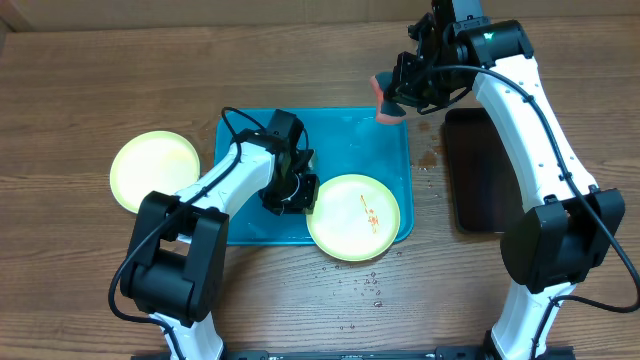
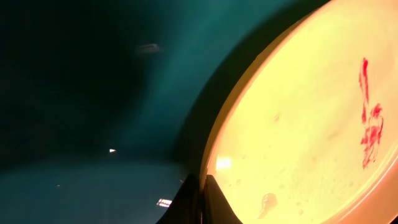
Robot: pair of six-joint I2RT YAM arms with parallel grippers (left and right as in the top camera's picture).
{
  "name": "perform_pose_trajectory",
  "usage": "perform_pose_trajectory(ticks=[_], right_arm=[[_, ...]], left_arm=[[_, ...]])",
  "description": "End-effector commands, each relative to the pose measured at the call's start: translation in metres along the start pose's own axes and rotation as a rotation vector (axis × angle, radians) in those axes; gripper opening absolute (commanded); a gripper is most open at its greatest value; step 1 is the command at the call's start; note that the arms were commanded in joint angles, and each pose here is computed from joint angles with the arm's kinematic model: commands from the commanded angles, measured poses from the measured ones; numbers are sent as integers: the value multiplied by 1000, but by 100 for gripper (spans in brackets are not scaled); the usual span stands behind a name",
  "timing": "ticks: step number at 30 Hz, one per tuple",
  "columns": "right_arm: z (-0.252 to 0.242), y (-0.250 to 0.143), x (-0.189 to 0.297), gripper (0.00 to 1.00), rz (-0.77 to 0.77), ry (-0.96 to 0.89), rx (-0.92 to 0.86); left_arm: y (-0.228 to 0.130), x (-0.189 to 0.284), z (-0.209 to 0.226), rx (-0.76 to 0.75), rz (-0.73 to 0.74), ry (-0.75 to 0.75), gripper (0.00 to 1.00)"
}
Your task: Clean dirty plates on tray and stack at the side
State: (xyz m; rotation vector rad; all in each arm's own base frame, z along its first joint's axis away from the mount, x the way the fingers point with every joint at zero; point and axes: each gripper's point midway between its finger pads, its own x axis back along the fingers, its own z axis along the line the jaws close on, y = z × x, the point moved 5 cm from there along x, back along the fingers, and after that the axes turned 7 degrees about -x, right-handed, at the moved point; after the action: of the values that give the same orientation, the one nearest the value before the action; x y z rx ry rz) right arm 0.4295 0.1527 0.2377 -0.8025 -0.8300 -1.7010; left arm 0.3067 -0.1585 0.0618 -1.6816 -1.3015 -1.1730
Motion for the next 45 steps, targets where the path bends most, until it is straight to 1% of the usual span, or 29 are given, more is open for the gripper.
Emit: perform_pose_trajectory(ticks=[1, 5, 9, 13, 17, 19, 22, 23, 27, 30, 33, 35, 36, 38, 41, 45], right_arm=[[4, 0, 3, 4, -9, 6, 18], [8, -1, 0, 4, -18, -2, 34], [15, -3, -5, 4, -34, -27, 63], [22, -7, -10, 4, -45, -52, 91], [25, -11, -15, 4, -52, -83, 110], [27, -12, -18, 4, -54, -87, 118], [30, -12, -24, 4, -52, -84, 129], [31, -12, -26, 4, -50, -84, 131], [28, -12, -38, 4, -31, -93, 129], [28, -12, -48, 4, -20, -95, 148], [34, -13, -55, 4, -27, -89, 186], [38, -12, -58, 4, -45, -94, 211], [40, -11, -59, 4, -61, -104, 221], [44, -11, -62, 4, -85, -121, 239], [49, -13, -67, 4, -86, -120, 257], [48, -16, -76, 4, -69, -131, 260]], left_arm=[[10, 5, 17, -22, -39, 130, 4], [28, 19, 42, -9, -120, 304, 4], [58, 44, 62, 4, -258, 431, 4], [79, 59, 69, -52, -350, 462, 4], [81, 61, 70, -75, -351, 467, 5], [77, 59, 70, -62, -336, 457, 22], [68, 54, 67, -14, -294, 412, 40], [63, 52, 64, 11, -269, 382, 42], [46, 41, 58, 119, -200, 298, 42], [38, 28, 61, 210, -189, 276, 44], [35, 19, 65, 228, -188, 278, 41], [35, 16, 66, 229, -187, 279, 37], [37, 15, 66, 228, -191, 278, 33], [39, 13, 67, 227, -199, 278, 21], [40, 7, 70, 229, -192, 282, 4], [38, 2, 74, 232, -174, 303, 4]])
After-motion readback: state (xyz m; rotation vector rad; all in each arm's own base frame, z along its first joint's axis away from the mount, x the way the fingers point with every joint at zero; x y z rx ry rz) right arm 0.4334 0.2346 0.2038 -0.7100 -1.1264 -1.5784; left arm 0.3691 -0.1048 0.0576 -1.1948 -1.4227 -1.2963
